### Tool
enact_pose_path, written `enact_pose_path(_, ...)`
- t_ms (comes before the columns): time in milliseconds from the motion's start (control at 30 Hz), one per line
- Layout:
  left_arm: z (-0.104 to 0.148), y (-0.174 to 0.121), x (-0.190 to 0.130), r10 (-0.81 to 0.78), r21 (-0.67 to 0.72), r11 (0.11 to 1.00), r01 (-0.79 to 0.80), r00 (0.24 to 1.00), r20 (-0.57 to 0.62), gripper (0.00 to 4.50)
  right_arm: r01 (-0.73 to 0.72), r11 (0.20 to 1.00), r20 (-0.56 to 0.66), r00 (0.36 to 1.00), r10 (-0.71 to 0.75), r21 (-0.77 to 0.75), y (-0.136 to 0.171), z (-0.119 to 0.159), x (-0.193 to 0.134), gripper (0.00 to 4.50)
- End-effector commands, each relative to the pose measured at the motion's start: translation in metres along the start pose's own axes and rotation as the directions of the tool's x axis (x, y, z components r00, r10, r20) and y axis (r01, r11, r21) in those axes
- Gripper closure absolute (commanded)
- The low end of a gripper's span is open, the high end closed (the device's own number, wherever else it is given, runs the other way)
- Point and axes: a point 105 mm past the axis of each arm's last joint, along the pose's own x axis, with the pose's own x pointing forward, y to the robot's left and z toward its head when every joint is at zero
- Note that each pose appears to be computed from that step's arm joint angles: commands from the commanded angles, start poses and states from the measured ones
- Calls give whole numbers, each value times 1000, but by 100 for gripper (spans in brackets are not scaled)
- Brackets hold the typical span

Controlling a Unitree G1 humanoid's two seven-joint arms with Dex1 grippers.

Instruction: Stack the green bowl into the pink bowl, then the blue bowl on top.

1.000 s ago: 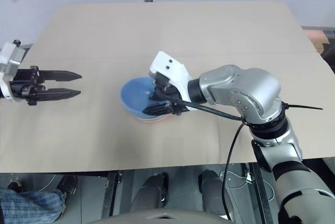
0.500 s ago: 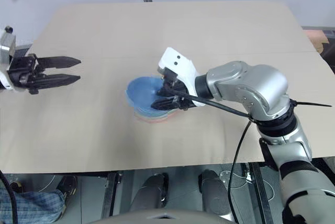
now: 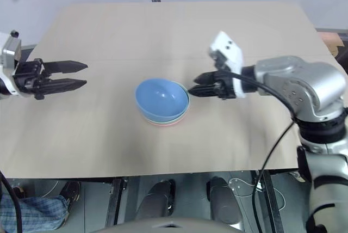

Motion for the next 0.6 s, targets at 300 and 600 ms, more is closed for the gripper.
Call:
enact_pose_path(300,-2,-7,-2,-6,12,1000,6,1000,2,161,280,960,107,955,-276,-27,-19,-35,-92,248)
enact_pose_path(600,-18,-18,-5,80,0,997,-80,997,14,161,393,919,172,905,-388,2,-16,-50,-143,248)
